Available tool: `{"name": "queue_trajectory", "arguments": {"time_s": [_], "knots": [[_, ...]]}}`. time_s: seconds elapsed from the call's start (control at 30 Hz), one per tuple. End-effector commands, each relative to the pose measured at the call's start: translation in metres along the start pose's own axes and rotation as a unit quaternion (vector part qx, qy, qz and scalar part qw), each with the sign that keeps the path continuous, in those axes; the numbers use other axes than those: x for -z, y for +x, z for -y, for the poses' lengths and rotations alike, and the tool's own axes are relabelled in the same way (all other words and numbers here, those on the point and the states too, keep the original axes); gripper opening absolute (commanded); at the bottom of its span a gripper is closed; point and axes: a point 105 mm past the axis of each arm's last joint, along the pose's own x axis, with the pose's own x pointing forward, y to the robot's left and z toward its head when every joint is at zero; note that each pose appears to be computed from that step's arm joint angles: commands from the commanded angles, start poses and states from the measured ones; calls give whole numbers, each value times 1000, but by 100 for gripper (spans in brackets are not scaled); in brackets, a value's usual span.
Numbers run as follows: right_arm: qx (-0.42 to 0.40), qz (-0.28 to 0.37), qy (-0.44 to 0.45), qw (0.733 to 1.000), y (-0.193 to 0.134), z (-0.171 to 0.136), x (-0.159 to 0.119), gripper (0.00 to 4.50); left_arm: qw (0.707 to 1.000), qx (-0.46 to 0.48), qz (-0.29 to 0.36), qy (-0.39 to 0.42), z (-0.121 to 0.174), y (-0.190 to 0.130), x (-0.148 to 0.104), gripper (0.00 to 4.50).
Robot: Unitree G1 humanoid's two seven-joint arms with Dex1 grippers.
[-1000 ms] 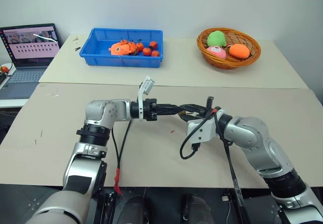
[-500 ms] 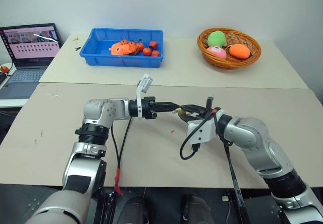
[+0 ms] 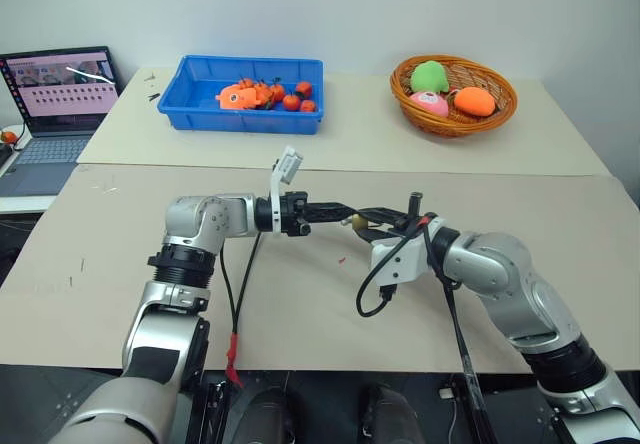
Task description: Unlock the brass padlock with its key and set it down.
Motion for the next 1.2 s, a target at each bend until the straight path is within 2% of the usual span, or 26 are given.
{"name": "queue_trajectory", "arguments": {"time_s": [0.03,0.23,0.27,1.0,1.03,1.1,1.13,1.2], "knots": [[30,10,-15,999,-4,15,-7,91,1000,17,-10,17,8,4,1,203],[30,9,-15,999,-4,15,-6,91,1000,14,-18,7,6,4,4,439],[31,9,-15,999,-4,15,-6,91,1000,11,-18,7,5,4,5,448],[30,6,-16,999,-6,14,-6,91,1000,14,3,-13,2,7,-2,448],[30,6,-16,999,-6,14,-6,91,1000,15,3,-14,2,7,-2,396],[30,6,-17,999,-6,14,-6,91,1000,15,3,-14,2,6,-2,346],[31,7,-17,999,-6,15,-6,91,1000,14,3,-14,2,6,-2,292],[31,7,-18,999,-5,15,-6,91,1000,14,4,-15,2,6,-2,219]]}}
